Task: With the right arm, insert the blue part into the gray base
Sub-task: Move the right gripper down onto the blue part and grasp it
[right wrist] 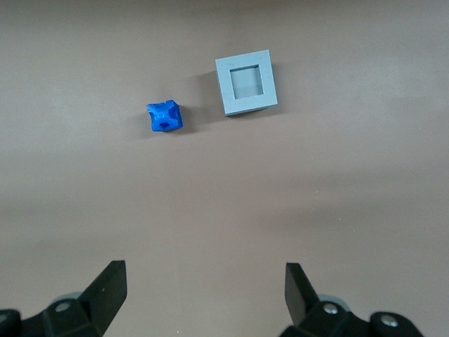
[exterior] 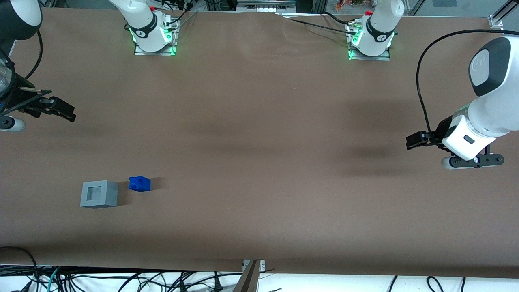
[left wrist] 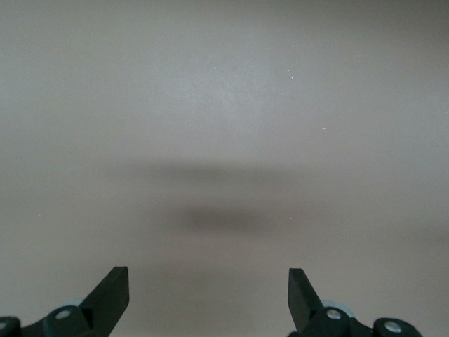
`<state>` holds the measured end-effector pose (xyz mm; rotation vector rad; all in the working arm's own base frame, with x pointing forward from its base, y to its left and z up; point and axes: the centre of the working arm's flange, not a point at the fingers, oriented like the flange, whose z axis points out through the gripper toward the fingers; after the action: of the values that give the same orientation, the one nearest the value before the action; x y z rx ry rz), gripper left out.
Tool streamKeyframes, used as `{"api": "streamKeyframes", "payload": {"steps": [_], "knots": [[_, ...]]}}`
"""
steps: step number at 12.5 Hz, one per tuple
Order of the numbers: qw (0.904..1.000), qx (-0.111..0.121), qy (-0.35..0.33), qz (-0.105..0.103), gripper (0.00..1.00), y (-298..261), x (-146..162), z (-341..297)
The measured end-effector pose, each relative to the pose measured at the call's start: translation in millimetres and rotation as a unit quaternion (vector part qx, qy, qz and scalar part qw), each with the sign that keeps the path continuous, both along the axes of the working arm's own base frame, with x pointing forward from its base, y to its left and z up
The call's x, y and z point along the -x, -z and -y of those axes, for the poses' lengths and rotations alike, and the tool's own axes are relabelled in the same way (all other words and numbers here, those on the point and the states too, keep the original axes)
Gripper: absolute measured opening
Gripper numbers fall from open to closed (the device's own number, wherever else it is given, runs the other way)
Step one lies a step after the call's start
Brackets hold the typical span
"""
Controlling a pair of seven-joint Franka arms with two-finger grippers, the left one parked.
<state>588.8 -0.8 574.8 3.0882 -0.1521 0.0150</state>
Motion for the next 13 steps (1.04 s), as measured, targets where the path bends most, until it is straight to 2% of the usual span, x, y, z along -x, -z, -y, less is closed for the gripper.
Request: {"api": "streamKeyframes", "payload": {"steps": [3, 6, 9, 13], "knots": [[0.9999, -0.001, -0.008, 0.008, 1.00, 9.0, -8.8, -8.3], [0.9996, -0.003, -0.026, 0.013, 1.00, 41.5, -29.8, -27.9], [0.9988, -0.006, -0.049, 0.009, 1.00, 109.5, -60.1, -57.0], [0.9977, -0.012, -0.053, 0.040, 1.00, 220.7, -102.2, -61.8]]}}
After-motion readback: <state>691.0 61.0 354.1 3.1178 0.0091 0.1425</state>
